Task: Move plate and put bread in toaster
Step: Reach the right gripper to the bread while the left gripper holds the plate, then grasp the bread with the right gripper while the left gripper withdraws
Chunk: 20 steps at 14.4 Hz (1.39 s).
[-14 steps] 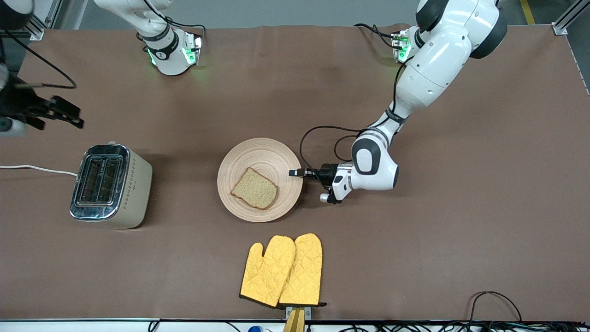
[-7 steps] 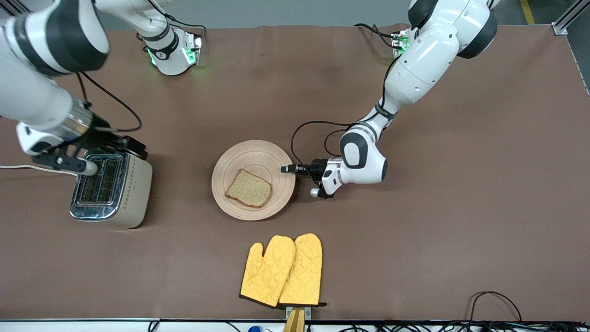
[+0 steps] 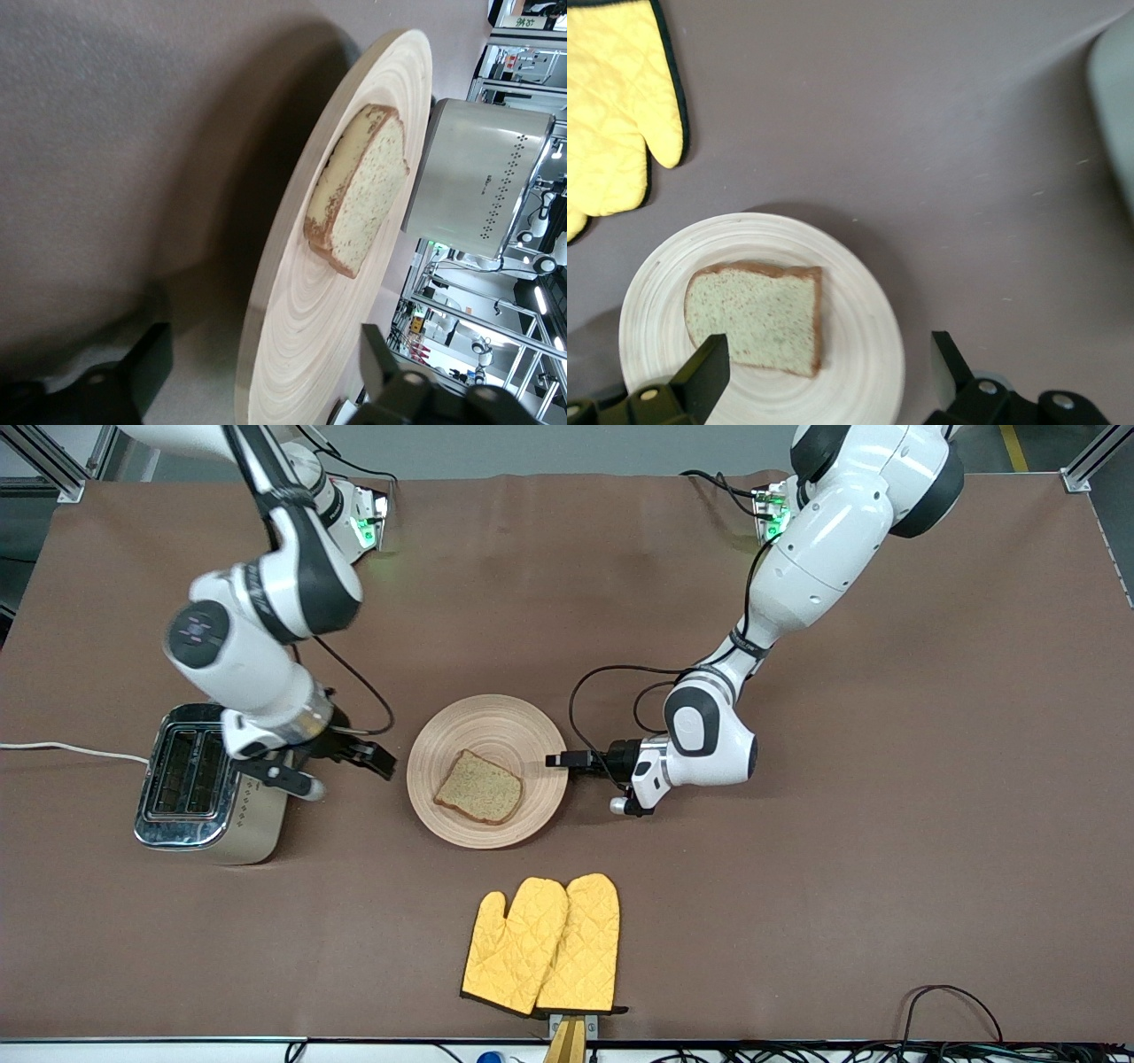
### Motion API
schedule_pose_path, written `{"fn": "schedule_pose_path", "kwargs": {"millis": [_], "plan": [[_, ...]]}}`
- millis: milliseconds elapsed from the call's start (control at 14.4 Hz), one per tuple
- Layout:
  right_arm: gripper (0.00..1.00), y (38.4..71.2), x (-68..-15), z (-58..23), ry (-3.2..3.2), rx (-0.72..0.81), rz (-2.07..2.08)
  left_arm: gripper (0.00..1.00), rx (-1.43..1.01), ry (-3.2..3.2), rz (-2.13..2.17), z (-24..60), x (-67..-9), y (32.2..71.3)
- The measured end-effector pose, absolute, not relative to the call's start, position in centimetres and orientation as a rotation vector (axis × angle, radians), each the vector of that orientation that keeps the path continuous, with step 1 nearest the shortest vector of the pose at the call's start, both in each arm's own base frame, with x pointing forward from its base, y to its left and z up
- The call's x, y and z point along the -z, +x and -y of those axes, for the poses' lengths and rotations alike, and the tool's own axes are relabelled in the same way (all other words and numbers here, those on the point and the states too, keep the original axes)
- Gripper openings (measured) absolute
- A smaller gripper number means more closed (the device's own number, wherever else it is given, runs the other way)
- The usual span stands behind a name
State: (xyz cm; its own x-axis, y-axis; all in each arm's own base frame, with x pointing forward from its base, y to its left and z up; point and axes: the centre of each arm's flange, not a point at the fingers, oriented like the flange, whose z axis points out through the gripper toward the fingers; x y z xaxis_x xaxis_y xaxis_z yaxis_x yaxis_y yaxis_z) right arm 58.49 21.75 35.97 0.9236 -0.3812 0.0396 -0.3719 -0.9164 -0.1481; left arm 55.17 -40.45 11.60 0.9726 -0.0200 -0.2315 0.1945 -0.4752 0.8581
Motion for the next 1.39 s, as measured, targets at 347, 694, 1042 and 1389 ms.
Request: {"fn": "schedule_pose_path", "kwargs": {"millis": [347,694,1042,1389], "plan": [[1.0,58.0,-26.9,-24.9,-2.936,0.15,-0.605,1.0,0.236,2.186,-0.091,36.3,-12.9,56.8],[0.96,57.2,-25.3,-27.0,-2.938,0.169,-0.557,1.0,0.222,2.394,0.011,29.0,-15.8,57.8],[0.95,56.5,-22.6,-28.4,-2.938,0.195,-0.523,1.0,0.204,2.65,0.151,18.1,-24.7,61.7],[0.86,56.3,-20.2,-28.1,-2.959,0.164,-0.53,1.0,0.161,2.859,0.213,9.5,-34.7,62.8]]}}
